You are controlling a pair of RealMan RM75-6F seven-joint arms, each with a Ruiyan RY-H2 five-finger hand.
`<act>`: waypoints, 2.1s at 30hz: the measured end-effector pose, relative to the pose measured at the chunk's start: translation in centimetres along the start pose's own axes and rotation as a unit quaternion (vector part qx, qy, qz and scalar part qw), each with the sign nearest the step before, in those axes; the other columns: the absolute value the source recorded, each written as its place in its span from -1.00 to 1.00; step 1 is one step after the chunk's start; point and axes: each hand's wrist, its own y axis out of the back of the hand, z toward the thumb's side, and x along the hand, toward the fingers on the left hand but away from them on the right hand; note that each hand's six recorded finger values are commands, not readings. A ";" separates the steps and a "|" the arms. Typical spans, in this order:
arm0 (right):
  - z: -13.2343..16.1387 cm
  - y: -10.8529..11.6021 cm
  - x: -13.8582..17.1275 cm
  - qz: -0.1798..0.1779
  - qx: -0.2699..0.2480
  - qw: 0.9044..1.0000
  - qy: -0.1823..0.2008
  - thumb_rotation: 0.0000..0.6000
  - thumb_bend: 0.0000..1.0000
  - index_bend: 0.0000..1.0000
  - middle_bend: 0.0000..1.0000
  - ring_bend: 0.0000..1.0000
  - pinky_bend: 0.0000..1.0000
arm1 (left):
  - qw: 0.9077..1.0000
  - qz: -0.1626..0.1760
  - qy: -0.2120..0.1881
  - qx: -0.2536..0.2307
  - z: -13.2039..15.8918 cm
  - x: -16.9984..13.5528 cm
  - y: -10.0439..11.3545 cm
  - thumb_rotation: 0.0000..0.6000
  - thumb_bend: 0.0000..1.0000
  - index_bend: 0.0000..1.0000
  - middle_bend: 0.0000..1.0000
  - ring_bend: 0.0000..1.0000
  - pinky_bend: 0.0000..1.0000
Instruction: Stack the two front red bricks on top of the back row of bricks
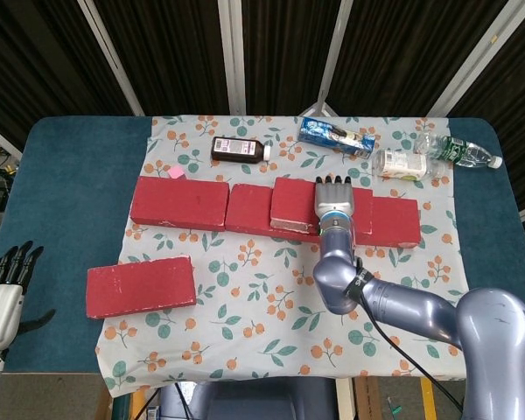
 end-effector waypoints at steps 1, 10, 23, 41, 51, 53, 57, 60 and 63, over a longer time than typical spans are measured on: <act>0.0 0.0 0.0 0.000 -0.001 1.000 -0.001 1.00 -0.69 -0.92 -0.86 -1.00 -1.00 | 1.000 0.000 0.000 0.000 0.0 0.0 0.0 1.00 -1.00 -0.90 -1.00 -1.00 -0.75; -0.1 -0.1 -0.1 0.003 -0.008 1.000 0.001 1.00 -0.69 -0.99 -0.94 -1.00 -1.00 | 1.000 0.000 0.001 0.001 0.0 0.0 0.0 1.00 -1.00 -0.90 -1.00 -1.00 -0.75; 0.3 0.1 0.4 0.001 -0.015 1.000 0.010 1.00 -0.69 -1.00 -1.00 -1.00 -1.00 | 1.000 -0.002 0.001 0.002 0.0 0.0 -0.1 1.00 -1.00 -0.90 -1.00 -1.00 -0.75; 1.2 2.2 4.3 -0.018 -0.033 0.997 0.067 1.00 -0.69 -1.00 -1.00 -1.00 -1.00 | 1.000 0.005 0.009 0.001 -0.4 0.1 0.1 1.00 -1.00 -0.89 -1.00 -1.00 -0.75; -2.8 2.8 11.6 -0.132 -0.068 0.975 0.166 1.00 -0.70 -1.00 -1.00 -1.00 -1.00 | 0.998 0.059 0.020 -0.011 0.1 0.6 0.3 1.00 -1.00 -0.88 -1.00 -1.00 -0.71; -4.4 2.2 12.8 -0.149 -0.075 0.970 0.177 1.00 -0.69 -1.00 -1.00 -1.00 -1.00 | 0.998 0.059 0.022 -0.004 0.4 0.5 0.1 1.00 -1.00 -0.89 -1.00 -1.00 -0.71; -7.6 0.6 14.4 -0.174 -0.078 0.964 0.185 1.00 -0.69 -1.00 -1.00 -1.00 -1.00 | 0.998 0.059 0.019 0.012 1.3 0.4 -0.6 1.00 -1.00 -0.93 -1.00 -1.00 -0.68; -9.8 -0.9 15.5 -0.191 -0.080 0.960 0.188 1.00 -0.69 -1.00 -1.00 -1.00 -1.00 | 0.998 0.056 0.008 0.014 2.6 0.4 -1.4 1.00 -1.00 -0.96 -1.00 -1.00 -0.68; -12.1 -3.5 16.4 -0.192 -0.095 0.959 0.188 1.00 -0.69 -1.00 -1.00 -1.00 -1.00 | 0.999 0.047 -0.006 0.010 3.5 0.2 -2.0 1.00 -1.00 -0.98 -1.00 -1.00 -0.68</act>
